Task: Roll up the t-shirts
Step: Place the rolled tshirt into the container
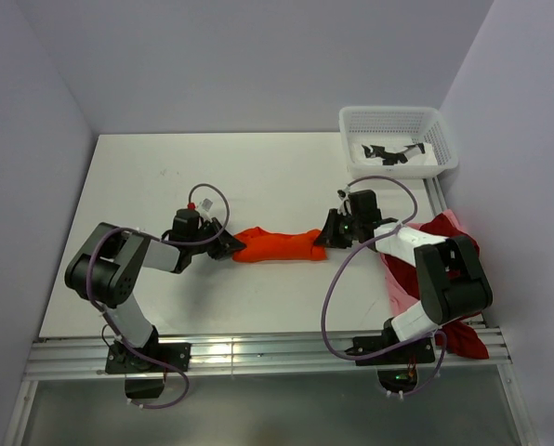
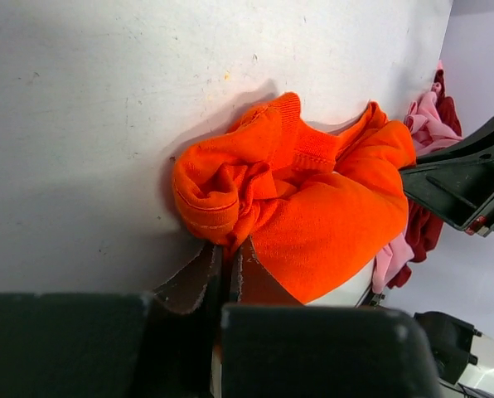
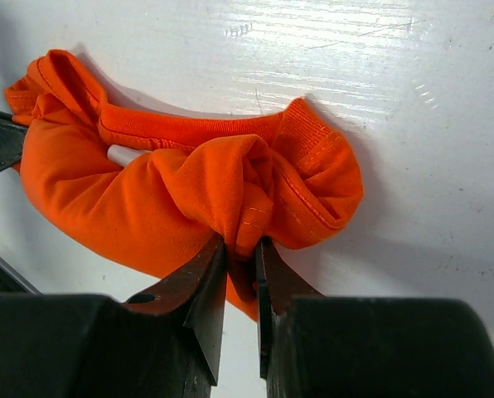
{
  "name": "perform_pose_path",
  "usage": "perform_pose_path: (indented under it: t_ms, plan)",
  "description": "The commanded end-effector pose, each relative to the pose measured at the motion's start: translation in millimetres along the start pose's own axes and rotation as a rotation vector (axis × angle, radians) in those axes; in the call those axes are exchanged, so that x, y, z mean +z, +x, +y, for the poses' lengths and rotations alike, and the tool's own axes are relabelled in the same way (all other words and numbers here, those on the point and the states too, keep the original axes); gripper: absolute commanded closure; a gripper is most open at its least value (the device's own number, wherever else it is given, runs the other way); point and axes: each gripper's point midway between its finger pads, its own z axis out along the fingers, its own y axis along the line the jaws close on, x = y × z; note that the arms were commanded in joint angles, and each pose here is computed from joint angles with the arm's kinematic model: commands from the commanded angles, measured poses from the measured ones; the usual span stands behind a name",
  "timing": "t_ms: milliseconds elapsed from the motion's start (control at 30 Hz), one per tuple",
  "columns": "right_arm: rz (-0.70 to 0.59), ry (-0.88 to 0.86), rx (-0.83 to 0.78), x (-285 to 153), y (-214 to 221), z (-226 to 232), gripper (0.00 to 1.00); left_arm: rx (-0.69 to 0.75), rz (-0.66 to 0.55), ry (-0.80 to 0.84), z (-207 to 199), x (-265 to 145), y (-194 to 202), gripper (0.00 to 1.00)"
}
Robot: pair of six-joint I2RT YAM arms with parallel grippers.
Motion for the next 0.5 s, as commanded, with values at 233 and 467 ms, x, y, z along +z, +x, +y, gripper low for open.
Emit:
perform_pose_path:
  t_ms: [233, 467]
  plan:
    - [-0.06, -0.019, 0.004, -12, -48, 17, 1.0, 0.058, -0.125, -0.06, -35, -4, -42, 1.0]
    - [-0.192, -0.037, 0.003, -43, -129, 45, 1.0, 0.14, -0.246, 0.001, -117, -4, -97, 1.0]
